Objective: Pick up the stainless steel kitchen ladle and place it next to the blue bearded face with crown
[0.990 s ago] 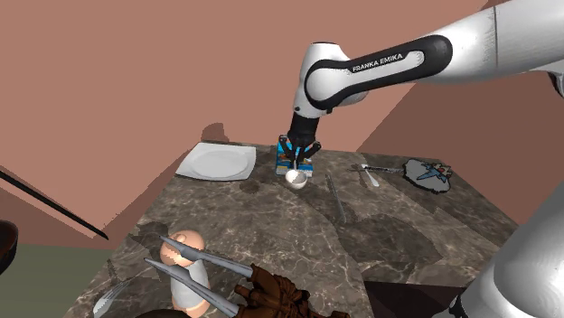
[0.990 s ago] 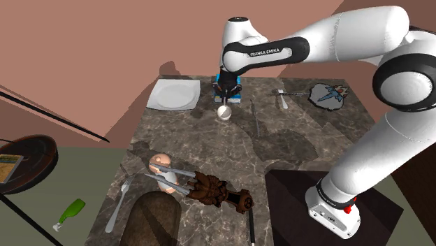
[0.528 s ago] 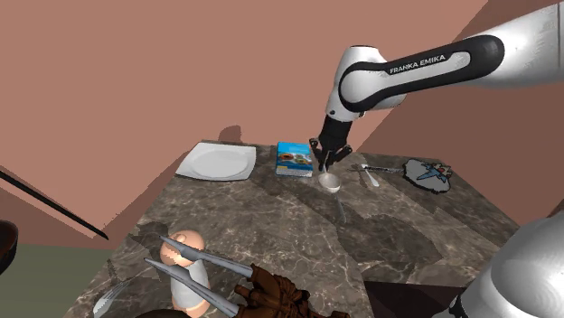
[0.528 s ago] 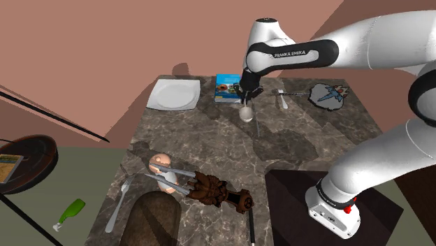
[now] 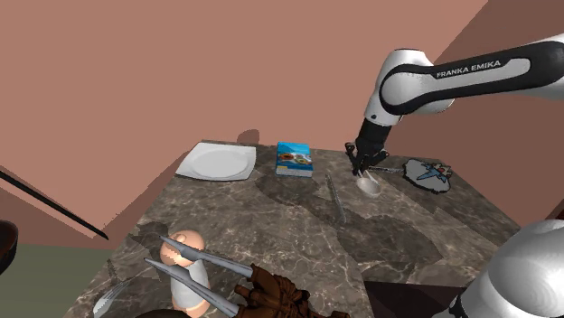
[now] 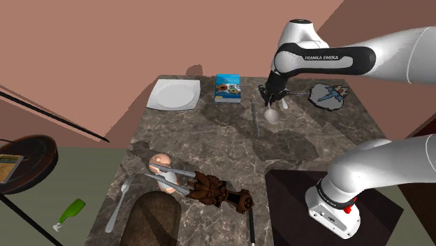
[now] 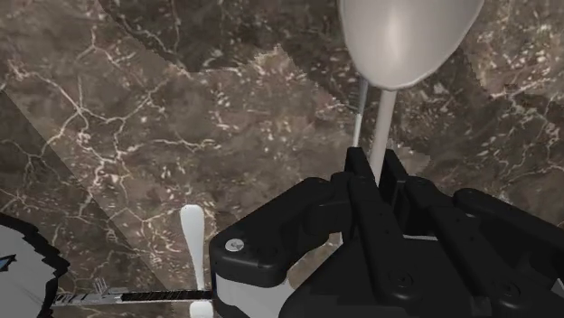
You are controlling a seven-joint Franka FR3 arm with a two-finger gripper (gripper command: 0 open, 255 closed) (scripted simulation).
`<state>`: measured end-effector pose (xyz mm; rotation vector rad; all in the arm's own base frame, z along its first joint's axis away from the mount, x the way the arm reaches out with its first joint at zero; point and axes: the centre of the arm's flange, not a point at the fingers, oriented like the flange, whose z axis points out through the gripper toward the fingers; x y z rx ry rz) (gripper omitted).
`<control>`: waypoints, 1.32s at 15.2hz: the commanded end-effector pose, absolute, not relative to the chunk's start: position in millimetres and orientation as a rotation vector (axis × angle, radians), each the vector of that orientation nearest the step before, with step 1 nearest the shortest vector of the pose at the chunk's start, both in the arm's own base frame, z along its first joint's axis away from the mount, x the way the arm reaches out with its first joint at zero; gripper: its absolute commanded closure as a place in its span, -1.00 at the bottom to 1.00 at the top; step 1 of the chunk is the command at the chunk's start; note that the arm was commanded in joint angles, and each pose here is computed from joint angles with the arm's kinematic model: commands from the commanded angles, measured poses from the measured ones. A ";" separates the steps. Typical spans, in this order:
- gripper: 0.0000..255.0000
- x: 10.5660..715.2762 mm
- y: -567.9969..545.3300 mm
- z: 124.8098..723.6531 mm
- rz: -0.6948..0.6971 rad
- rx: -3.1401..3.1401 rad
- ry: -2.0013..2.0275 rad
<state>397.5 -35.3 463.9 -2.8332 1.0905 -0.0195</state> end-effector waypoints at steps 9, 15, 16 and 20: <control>1.00 298.9 -122.5 462.9 -0.020 -2.833 1.088; 1.00 239.8 -175.2 463.0 -0.020 -2.833 1.088; 1.00 230.0 -184.0 463.0 -0.020 -2.833 1.088; 1.00 190.5 -219.1 463.1 -0.020 -2.833 1.088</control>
